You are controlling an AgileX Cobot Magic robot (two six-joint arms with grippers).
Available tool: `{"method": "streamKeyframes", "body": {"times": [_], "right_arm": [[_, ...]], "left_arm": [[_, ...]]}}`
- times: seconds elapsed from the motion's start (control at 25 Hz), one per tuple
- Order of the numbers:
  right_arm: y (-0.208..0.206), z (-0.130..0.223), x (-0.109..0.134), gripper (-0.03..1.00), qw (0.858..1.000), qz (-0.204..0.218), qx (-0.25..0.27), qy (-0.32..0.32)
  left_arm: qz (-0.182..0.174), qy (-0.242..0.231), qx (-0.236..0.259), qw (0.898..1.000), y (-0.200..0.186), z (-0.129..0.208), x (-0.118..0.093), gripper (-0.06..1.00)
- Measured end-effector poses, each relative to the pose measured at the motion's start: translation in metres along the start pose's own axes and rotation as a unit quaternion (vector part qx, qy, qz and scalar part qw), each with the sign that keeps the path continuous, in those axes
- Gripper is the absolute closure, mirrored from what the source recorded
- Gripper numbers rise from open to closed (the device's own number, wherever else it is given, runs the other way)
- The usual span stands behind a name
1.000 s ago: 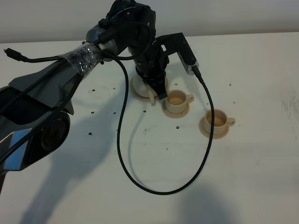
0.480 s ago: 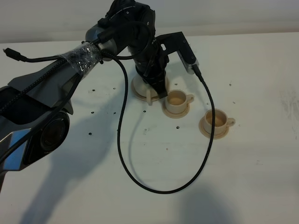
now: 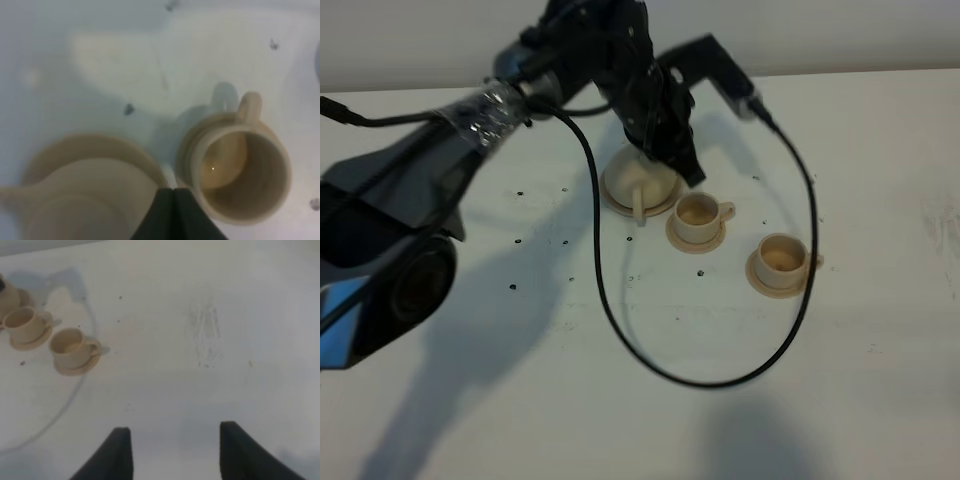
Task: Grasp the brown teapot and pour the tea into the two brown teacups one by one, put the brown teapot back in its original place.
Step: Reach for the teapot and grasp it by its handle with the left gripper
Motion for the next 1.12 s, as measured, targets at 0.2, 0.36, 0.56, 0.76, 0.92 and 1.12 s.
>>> {"method": "streamKeyframes", "body": {"times": [0.2,0.36,0.56,0.76,0.92,1.12], "right_arm": [[0.0,0.0,0.0,0.56,1.0,0.0,0.0,0.0],[0.0,0.0,0.0,0.56,1.0,0.0,0.0,0.0],[0.0,0.0,0.0,0.56,1.0,0.0,0.0,0.001],[0.0,0.0,0.0,0.56,1.0,0.0,0.0,0.001],[0.0,0.0,0.0,0.56,1.0,0.0,0.0,0.001],[0.0,0.0,0.0,0.56,1.0,0.0,0.0,0.001]], "left_arm": [[-0.028,-0.079,0.041,0.996,-0.055,0.007,-0.003,0.86],[-0.044,-0.154,0.035,0.986,-0.065,0.007,-0.002,0.62],[-0.068,-0.262,0.039,0.962,-0.064,0.005,-0.004,0.41],[-0.08,-0.32,0.042,0.943,-0.06,0.0,-0.014,0.46],[-0.074,-0.349,0.073,0.931,-0.043,0.01,-0.02,0.53],[-0.085,-0.348,0.115,0.927,-0.027,0.027,-0.022,0.55]]}}
Point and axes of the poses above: a point on each arm's last joint axis where the gripper is mounted, y pointing out along that axis toward the gripper, x along the wrist's bending axis when the last joint is at zero, z = x × y, the point moved 2 cm from there along y, pointing out along that axis toward the gripper, and after that the axes turned 9 degrees about y, right-handed, at the moved point
